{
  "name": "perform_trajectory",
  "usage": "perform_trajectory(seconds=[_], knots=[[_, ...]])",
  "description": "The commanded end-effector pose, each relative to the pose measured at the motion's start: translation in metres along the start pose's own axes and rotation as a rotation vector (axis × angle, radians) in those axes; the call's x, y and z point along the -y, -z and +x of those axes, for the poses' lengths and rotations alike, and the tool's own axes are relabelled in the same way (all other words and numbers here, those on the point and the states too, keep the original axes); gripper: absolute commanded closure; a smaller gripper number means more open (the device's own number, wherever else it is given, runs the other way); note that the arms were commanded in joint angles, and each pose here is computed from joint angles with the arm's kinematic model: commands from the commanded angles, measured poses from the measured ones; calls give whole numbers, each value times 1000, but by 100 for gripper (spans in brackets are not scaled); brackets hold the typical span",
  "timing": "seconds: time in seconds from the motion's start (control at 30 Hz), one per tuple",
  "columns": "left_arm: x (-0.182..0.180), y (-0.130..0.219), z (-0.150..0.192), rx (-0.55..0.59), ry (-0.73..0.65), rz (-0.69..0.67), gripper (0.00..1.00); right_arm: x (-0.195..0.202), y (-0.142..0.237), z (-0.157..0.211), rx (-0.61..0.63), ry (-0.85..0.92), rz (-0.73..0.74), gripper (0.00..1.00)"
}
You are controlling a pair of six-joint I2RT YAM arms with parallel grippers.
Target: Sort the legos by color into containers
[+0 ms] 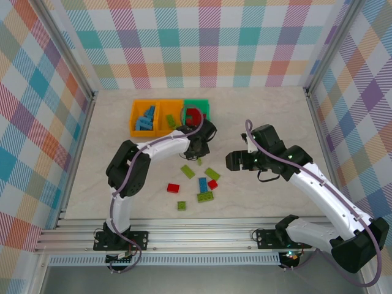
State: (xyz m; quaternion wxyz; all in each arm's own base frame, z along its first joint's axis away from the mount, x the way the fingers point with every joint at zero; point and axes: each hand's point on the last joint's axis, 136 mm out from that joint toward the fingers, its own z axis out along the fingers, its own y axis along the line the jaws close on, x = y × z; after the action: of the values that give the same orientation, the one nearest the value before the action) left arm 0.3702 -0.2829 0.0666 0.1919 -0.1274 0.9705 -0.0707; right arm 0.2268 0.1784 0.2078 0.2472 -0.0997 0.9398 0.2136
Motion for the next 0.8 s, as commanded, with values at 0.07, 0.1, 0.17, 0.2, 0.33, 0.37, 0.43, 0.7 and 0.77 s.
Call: perform_trajectory(seconds=[0.07, 0.1, 0.17, 0.2, 0.33, 0.37, 0.43, 0.7, 0.77], knots=[[-5, 65, -66, 195, 4, 81, 100, -6, 0, -5, 13, -21, -29, 15], [-11, 76, -80, 238, 6, 84, 100, -7, 0, -5, 15, -23, -30, 15], [-25, 94, -108, 324, 11, 75, 100, -7, -1, -5, 16, -26, -36, 15], [-32, 98, -125, 355, 20, 70, 100, -8, -2, -5, 16, -26, -40, 14], [-59, 83, -185, 360, 89, 58, 100, -12, -7, -6, 1, -35, -59, 14], [-60, 77, -198, 356, 99, 67, 100, -13, -7, -7, -1, -37, -62, 14], [-63, 60, -221, 350, 112, 69, 99, -14, -6, -8, 1, -41, -68, 14], [-62, 29, -253, 316, 140, 103, 66, -13, 2, -5, 15, -46, -68, 13], [-60, 41, -252, 322, 137, 123, 57, -13, 2, -5, 14, -48, -68, 13]])
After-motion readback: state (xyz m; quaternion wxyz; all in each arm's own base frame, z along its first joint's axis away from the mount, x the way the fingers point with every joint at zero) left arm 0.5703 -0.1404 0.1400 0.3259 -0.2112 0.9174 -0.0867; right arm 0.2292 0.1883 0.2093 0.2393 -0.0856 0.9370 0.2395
